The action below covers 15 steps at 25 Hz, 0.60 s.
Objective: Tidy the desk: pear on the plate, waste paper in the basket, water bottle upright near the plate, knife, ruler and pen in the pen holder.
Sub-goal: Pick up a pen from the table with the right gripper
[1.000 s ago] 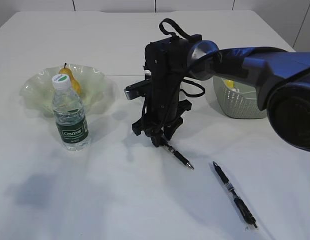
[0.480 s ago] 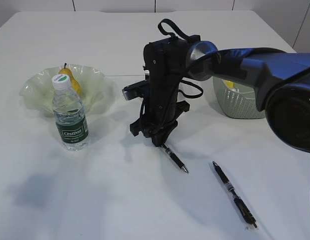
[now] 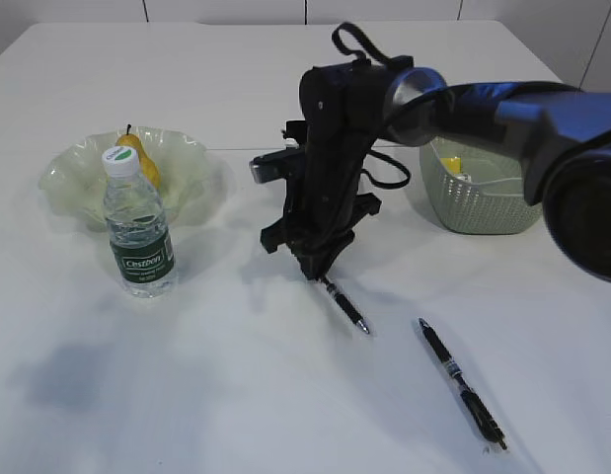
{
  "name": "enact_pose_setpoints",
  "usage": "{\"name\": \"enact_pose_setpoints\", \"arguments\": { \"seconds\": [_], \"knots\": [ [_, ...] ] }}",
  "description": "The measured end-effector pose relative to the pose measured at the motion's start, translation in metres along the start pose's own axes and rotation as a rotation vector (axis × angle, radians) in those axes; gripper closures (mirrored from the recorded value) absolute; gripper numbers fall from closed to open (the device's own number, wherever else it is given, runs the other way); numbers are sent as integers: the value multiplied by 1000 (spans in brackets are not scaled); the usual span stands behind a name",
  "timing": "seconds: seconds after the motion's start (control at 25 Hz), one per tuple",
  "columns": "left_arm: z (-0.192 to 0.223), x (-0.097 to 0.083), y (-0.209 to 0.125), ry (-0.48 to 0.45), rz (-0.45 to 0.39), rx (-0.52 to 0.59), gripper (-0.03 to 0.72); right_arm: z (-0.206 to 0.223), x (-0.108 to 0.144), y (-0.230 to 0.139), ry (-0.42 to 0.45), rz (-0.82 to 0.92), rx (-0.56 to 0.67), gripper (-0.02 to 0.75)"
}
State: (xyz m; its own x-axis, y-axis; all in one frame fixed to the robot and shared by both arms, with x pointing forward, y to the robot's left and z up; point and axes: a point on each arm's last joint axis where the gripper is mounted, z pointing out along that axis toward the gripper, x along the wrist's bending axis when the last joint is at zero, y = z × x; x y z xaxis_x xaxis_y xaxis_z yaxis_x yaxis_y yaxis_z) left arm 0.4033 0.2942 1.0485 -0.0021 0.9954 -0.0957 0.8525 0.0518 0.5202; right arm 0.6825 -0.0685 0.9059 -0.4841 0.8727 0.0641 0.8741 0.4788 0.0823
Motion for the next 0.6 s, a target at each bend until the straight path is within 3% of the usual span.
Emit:
{"name": "enact_pose_setpoints", "arguments": {
  "seconds": [0.4, 0.6],
  "knots": [
    [0, 0, 2, 0, 0, -18, 295, -99, -36, -7, 2, 78, -195, 652],
    [0, 0, 2, 0, 1, -19, 295, -111, -46, -29, 4, 112, -162, 652]
  ]
}}
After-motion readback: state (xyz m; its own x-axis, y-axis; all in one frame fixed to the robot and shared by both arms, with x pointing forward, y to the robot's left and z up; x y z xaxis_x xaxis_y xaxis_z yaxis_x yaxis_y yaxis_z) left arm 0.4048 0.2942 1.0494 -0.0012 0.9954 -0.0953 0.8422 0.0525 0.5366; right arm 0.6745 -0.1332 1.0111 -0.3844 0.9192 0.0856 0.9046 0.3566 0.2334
